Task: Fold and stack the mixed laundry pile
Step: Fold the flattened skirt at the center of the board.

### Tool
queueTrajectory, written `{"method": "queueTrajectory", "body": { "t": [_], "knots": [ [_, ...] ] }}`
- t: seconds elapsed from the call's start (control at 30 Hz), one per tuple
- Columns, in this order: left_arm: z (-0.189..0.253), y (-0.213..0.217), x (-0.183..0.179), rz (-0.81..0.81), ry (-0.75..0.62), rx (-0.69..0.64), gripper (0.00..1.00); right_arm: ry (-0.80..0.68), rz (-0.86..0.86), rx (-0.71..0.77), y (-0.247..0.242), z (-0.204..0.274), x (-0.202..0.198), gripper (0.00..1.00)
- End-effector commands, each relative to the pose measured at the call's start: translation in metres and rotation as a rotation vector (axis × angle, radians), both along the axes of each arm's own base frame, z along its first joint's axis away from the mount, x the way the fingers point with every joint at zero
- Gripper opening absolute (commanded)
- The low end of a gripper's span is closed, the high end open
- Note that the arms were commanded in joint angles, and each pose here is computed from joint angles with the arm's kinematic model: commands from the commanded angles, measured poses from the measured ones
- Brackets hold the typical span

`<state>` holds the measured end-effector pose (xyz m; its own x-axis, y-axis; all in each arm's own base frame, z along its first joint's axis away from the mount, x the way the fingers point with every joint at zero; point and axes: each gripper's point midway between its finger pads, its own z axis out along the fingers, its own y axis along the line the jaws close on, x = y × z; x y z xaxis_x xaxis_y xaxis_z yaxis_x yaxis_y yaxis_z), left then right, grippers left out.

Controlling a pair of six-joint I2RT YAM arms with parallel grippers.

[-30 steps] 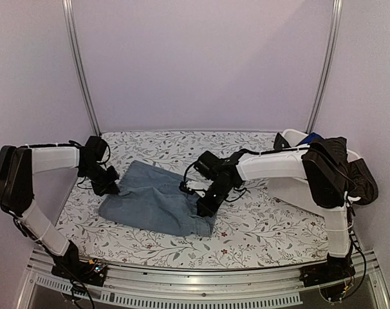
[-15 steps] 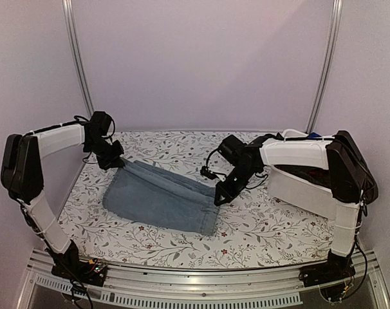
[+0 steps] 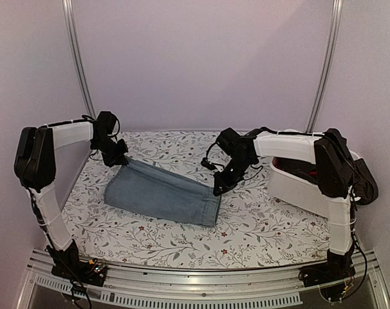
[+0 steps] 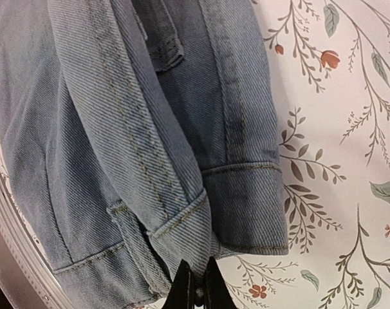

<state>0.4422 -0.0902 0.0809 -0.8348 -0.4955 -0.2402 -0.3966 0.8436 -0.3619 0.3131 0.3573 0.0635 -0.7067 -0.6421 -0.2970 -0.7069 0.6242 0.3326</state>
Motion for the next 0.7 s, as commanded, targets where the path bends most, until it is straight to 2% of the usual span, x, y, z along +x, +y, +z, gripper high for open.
{"method": "queueTrajectory", "body": {
  "t": [0.0,0.53,0.6,0.63,0.67],
  "knots": [
    [0.002,0.009,0.027,0.015,-0.066,-0.012,0.0,0.01,-0.063,-0.057,-0.014,-0.011,0.016,0.0],
    [-0.031,0.013,0.051,0.01,-0.035,-0.012,0.0,0.015,-0.107,-0.066,-0.014,-0.029,0.038,0.02],
    [-0.033,0.014,0.053,0.01,-0.036,-0.011,0.0,0.016,-0.11,-0.071,-0.014,-0.032,0.039,0.06],
    [-0.034,0.015,0.054,0.012,-0.034,-0.005,0.02,0.011,-0.113,-0.08,-0.016,-0.033,0.041,0.11],
    [-0.033,0.017,0.055,0.013,-0.035,-0.003,0.09,0.007,-0.117,-0.094,-0.018,-0.033,0.043,0.15]
  ]
}}
